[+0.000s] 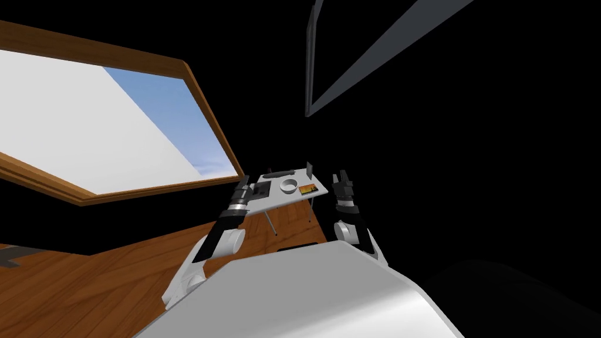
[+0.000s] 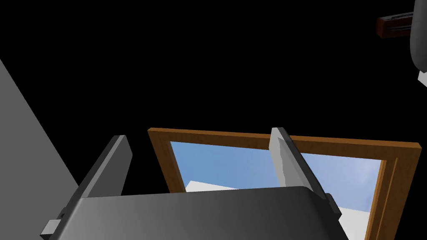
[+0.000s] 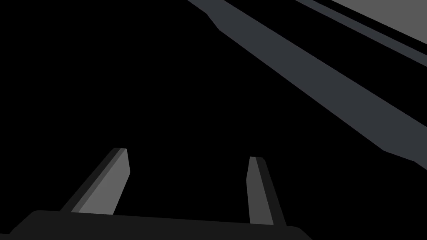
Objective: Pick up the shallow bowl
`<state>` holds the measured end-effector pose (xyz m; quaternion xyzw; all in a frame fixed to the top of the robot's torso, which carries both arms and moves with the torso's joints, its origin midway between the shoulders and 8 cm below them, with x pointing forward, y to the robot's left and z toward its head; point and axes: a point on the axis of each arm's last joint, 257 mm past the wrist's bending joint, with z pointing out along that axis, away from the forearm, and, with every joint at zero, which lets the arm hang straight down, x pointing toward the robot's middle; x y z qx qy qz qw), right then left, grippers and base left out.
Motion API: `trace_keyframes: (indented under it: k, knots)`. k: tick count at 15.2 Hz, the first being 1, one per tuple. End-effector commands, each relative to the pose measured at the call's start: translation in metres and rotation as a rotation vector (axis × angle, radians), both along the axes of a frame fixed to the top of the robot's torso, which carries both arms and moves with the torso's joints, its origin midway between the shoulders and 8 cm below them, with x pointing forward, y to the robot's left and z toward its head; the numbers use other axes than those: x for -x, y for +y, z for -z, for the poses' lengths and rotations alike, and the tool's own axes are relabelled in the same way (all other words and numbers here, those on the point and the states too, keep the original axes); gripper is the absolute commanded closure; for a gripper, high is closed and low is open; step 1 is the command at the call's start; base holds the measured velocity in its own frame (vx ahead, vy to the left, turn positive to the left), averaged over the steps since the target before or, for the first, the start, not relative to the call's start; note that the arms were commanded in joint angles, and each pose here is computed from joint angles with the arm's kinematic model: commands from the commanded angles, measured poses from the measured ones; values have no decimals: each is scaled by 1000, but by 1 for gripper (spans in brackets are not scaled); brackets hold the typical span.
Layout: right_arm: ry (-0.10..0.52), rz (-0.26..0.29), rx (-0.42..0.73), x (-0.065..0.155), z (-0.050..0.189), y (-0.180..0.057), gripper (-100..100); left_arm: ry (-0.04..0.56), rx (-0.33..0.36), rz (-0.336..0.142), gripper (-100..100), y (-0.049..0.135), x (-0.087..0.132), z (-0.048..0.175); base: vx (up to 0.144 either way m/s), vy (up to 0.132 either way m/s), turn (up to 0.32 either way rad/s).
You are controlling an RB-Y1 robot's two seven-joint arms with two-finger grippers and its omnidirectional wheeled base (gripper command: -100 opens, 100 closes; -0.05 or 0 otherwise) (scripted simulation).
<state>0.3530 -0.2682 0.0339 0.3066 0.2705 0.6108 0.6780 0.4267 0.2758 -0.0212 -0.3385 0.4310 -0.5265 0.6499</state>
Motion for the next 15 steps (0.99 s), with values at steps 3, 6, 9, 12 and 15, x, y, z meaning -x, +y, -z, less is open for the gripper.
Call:
trace_keyframes:
  k: [3, 6, 9, 12, 15]
  knots:
    - [0, 0, 0, 0, 0, 0, 0, 70, 14, 6, -100, 2, -16, 13, 4, -1, -49]
    - [0, 0, 0, 0, 0, 0, 0, 119, 25, 6, -100, 3, -25, 23, 5, -2, -59]
    - [0, 0, 0, 0, 0, 0, 0, 171, 39, 3, -100, 5, -34, 34, 6, -2, -56]
    - [0, 0, 0, 0, 0, 0, 0, 222, 54, -1, -100, 7, -43, 44, 7, -3, -59]
    - [0, 0, 0, 0, 0, 0, 0, 274, 71, -7, -100, 10, -51, 55, 7, -4, -64]
